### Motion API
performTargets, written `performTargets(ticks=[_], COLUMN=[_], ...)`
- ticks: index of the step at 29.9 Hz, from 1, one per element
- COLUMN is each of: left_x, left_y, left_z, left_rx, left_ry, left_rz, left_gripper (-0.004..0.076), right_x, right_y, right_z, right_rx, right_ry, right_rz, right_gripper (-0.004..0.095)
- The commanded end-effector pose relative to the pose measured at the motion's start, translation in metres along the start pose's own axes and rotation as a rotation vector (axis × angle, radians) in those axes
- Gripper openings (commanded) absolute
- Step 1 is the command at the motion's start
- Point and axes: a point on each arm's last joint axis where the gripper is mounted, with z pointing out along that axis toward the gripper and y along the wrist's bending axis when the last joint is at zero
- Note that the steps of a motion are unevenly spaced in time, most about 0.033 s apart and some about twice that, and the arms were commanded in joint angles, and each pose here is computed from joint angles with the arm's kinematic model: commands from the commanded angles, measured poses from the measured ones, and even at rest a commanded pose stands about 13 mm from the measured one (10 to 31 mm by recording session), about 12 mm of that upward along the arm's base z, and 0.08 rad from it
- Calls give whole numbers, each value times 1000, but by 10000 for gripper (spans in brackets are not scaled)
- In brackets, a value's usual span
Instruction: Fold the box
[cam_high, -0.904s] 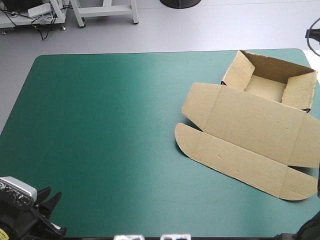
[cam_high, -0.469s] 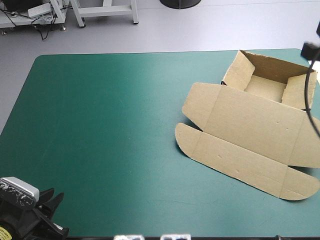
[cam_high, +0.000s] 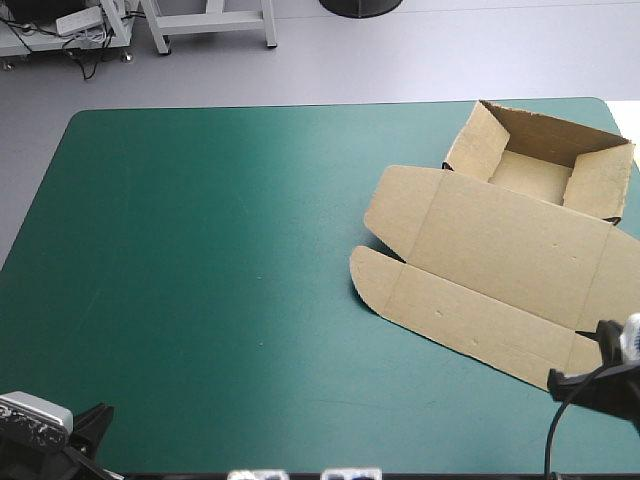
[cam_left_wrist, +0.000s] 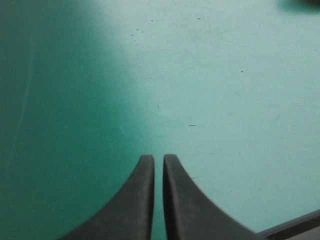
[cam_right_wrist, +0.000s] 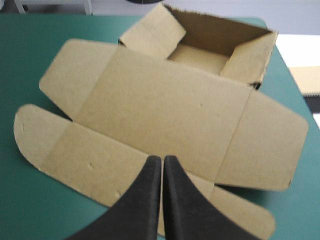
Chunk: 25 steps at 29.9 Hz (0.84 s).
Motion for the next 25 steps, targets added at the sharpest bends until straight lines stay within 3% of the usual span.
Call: performTargets(ticks=[1,7,18,25], left_x=[-5,11,19,20], left_y=[1,0,-1,-1], left_z=[-2,16,17,17], left_rx=[-9,-6,-14,-11], left_ry=[-65,-14,-72,-70], left_rz=[-16,-18,-17,-18], left_gripper=[27,23,23,23], right_x=[25,67,93,105], right_y=[0,1,0,0], right_z=[9,27,48,62], right_rx=[14,6,-112,-120], right_ry=[-59,-9,46,87], right_rz=[6,23,-41,-30], right_gripper=[0,0,-1,-1])
